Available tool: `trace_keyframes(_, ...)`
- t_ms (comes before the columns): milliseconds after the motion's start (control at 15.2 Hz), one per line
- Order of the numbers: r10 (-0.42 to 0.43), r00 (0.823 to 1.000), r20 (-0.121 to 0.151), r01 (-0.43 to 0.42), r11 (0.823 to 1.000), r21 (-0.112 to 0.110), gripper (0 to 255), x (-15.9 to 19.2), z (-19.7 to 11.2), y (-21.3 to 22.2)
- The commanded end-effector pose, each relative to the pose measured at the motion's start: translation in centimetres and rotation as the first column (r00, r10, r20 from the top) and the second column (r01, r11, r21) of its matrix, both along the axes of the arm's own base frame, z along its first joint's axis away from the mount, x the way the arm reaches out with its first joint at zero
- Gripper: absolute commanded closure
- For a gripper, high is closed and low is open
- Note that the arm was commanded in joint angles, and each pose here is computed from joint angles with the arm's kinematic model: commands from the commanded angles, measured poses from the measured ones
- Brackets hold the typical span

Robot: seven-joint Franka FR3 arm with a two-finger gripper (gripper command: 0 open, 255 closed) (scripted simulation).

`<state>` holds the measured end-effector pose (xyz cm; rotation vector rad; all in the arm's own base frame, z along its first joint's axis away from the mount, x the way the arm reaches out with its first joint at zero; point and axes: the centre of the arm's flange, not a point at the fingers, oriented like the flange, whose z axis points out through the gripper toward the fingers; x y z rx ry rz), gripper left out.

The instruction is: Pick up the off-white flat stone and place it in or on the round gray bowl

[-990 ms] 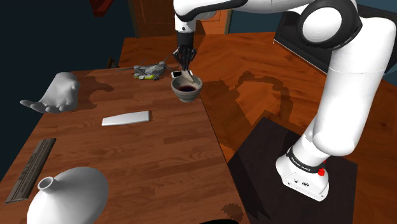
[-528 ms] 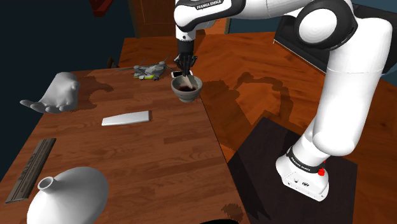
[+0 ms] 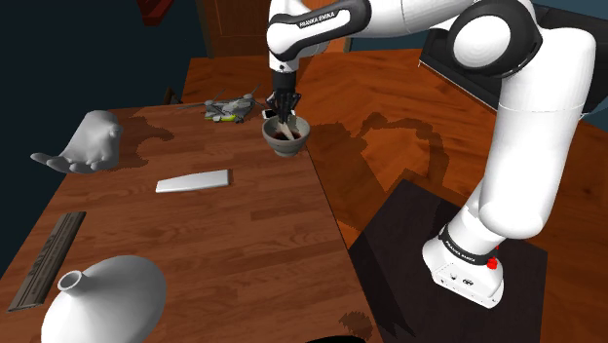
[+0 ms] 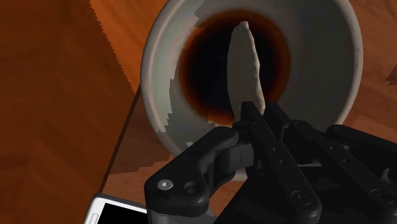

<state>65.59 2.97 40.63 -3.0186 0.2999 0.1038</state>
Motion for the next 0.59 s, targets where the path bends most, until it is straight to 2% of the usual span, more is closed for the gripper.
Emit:
trace_keyframes(0, 0.001, 1.0, -0.011, -0.001, 1.0, 0.0, 255, -0.09, -0.66, 0.02)
trace_keyframes(264, 0.001, 1.0, -0.011, -0.001, 1.0, 0.0, 255, -0.09, -0.66, 0.02)
trace_keyframes(330, 0.001, 1.0, -0.011, -0.001, 1.0, 0.0, 0, -0.11, -0.67, 0.05)
trace_keyframes(528, 0.001, 1.0, -0.011, -0.001, 1.0, 0.0, 0, -0.07, -0.68, -0.03)
